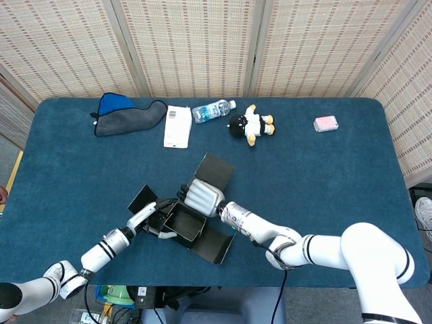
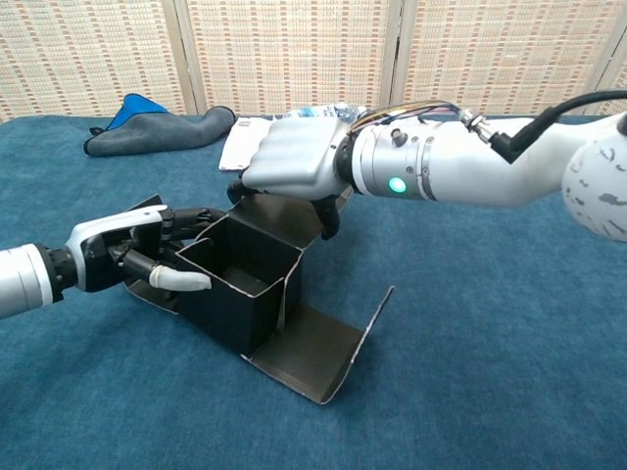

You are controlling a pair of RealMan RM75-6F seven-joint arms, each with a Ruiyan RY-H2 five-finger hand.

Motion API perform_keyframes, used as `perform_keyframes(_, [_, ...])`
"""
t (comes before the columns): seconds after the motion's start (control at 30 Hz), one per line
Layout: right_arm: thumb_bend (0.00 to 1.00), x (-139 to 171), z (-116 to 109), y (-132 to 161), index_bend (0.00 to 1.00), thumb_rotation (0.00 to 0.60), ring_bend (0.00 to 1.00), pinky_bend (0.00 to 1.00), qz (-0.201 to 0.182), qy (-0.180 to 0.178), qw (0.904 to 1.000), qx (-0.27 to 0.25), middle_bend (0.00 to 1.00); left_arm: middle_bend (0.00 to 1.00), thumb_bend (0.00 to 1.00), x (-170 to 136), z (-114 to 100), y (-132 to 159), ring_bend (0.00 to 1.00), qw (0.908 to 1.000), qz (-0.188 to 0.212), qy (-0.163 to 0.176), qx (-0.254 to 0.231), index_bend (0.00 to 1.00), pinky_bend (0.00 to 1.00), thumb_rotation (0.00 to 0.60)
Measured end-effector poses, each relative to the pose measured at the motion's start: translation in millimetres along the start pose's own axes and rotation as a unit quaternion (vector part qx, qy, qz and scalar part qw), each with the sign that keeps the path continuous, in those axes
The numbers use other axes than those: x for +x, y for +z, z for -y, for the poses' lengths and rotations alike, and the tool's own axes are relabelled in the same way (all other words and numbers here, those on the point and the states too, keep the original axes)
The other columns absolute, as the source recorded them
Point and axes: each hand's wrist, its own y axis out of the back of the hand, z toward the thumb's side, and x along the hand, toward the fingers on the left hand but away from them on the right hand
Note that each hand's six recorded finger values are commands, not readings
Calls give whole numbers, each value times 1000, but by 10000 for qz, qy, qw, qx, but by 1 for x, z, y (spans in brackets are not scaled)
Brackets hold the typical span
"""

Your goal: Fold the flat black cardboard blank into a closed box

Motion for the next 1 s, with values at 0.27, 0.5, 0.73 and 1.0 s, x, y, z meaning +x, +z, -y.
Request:
perform_keyframes(0.27, [119,1,2,-2,117,600,851,1000,52,36,10000,-72,311,267,166,-2,-2,-3,564,9999,6,81,-77,249,694,600])
perform_keyframes(0.5, [50,7,-5,-2,0,600,794,1000,118,-67,9976,-673,136,267,166,-5,-5,-4,564,9998,-2,142,-114,249,694,600])
perform_keyframes(0.73, [50,25,-13,-12,0,600,789,1000,324,-328,9872,-1528,129,266,166,-9,-13,-7,571,9993,-63,301,-193,255,696,600])
perform_keyframes(1.0, [50,61,-2,-42,0,600,789,1000,862,-652,9623,-2497,129,267,166,-16,-24,-10,620,9982,-111,516,-286,255,696,600])
